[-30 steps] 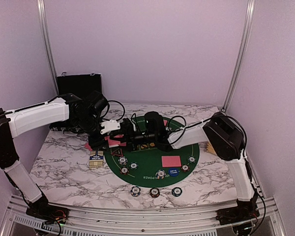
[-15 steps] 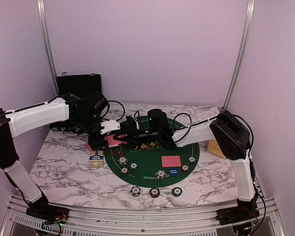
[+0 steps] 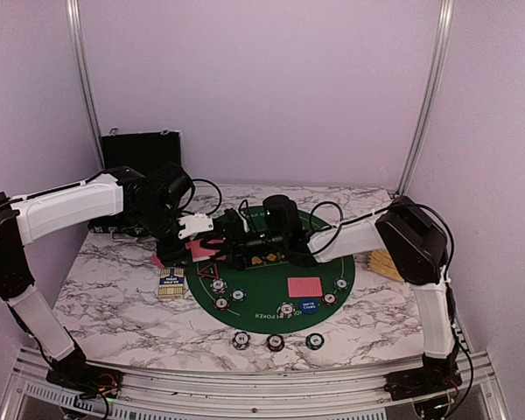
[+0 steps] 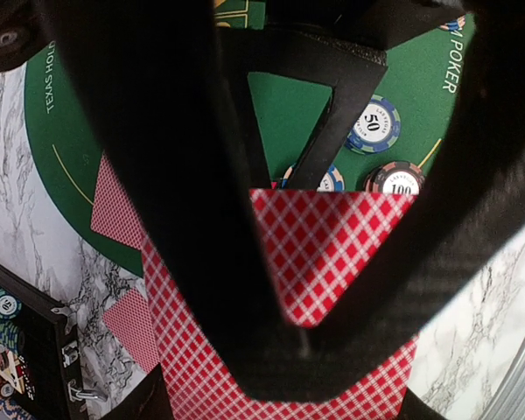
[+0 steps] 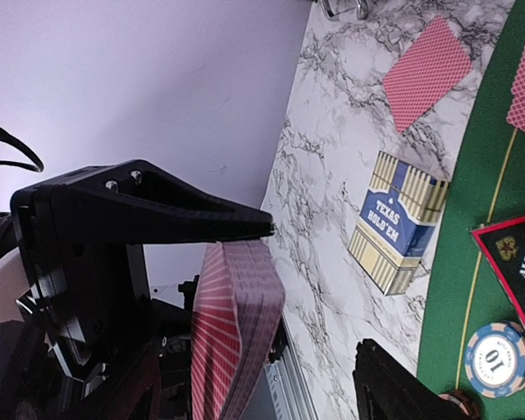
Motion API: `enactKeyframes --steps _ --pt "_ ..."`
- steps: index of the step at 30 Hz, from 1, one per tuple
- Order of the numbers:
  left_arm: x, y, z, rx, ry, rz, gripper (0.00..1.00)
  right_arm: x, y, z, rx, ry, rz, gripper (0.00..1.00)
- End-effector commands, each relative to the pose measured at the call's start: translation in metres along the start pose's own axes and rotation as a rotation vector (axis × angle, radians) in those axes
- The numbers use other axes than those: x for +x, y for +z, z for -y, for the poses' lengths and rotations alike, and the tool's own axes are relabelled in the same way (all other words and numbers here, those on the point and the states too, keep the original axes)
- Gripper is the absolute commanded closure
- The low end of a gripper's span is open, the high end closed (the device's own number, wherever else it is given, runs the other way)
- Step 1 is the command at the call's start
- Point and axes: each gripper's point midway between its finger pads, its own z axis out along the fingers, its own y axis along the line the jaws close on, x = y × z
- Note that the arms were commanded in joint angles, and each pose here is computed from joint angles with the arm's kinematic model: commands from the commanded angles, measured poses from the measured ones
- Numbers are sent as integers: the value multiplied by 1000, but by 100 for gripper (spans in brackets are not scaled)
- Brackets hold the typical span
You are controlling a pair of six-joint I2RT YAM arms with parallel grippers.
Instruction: Distribute texas hold em gaming equipment
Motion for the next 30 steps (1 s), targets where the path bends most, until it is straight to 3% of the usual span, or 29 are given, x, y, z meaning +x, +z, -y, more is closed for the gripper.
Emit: enactKeyframes --steps 1,13,30 --pt "-9 -8 -5 -9 -2 30 100 0 19 -13 -55 -10 -14 25" --pt "-9 -9 -3 -6 -1 31 100 -9 42 -6 -84 24 -20 29" --pt "-6 -9 -4 -15 3 23 100 -14 -6 18 8 32 46 51"
